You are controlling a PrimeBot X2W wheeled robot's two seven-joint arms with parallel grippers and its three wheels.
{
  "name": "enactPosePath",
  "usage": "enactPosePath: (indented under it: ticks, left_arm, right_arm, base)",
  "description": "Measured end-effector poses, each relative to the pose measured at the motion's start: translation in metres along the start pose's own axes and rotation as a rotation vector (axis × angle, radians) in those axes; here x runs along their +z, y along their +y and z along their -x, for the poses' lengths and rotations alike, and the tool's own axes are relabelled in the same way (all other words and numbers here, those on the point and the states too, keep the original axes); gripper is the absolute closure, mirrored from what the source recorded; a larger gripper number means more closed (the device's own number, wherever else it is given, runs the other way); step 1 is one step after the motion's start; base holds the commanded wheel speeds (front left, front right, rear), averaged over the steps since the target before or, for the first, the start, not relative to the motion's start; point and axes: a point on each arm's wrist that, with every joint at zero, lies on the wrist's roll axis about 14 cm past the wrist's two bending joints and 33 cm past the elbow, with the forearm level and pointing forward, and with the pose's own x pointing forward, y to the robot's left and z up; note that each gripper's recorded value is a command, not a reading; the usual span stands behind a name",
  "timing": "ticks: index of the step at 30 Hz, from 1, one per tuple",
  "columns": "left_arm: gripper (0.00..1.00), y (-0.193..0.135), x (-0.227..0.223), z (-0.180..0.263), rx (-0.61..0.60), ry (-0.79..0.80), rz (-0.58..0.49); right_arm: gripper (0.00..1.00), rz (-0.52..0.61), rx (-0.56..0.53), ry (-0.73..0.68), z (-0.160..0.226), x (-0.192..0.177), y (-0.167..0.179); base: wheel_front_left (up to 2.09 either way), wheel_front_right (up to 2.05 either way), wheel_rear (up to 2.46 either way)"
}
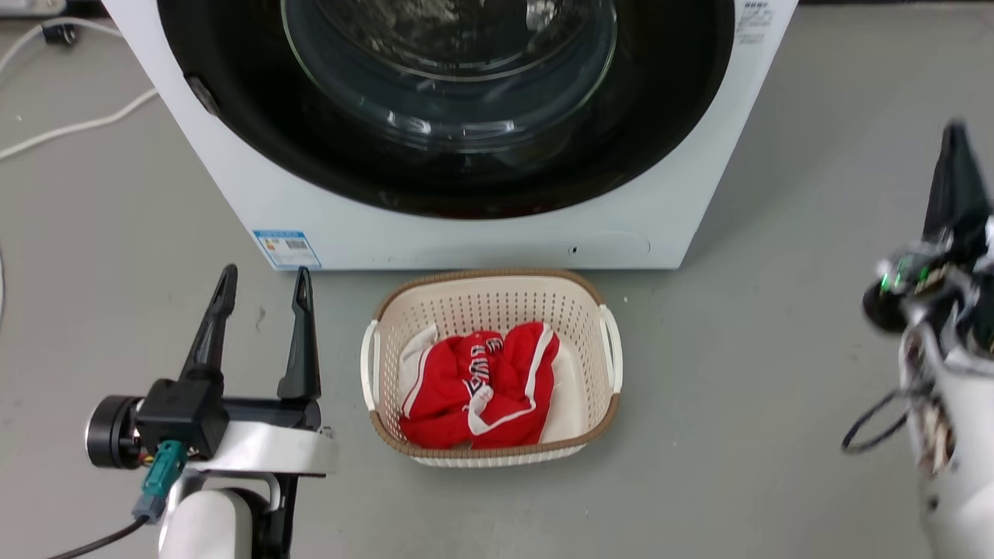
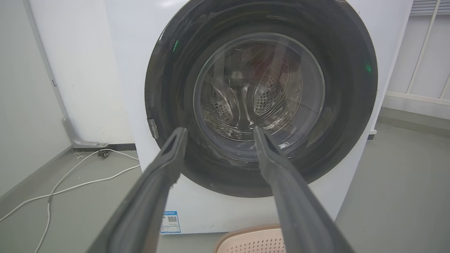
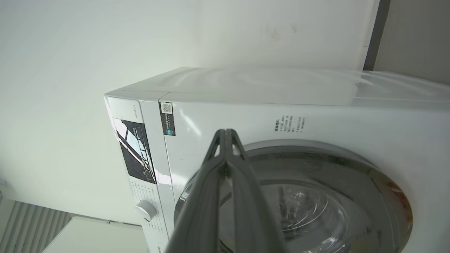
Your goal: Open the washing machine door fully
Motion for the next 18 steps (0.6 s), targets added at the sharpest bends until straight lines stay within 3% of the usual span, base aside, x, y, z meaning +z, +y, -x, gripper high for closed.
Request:
enactPosePath:
  ticks: [11, 18]
  left_arm:
    - [0.0, -0.003, -0.018, -0.027, -0.013, 0.01, 0.018]
    - [0.0, -0.002, -0.027, -0.038, -0.017, 0.017, 0.016]
  right_arm:
    - [1.0, 0.209, 0.028, 0.253, -0.087, -0.036, 0.027]
    - [1.0, 0.323, -0.008, 0.479, -0.117, -0.085, 0.029]
  base:
    - [0.0, 0.0, 0.0]
    - [0.0, 0.0, 0.0]
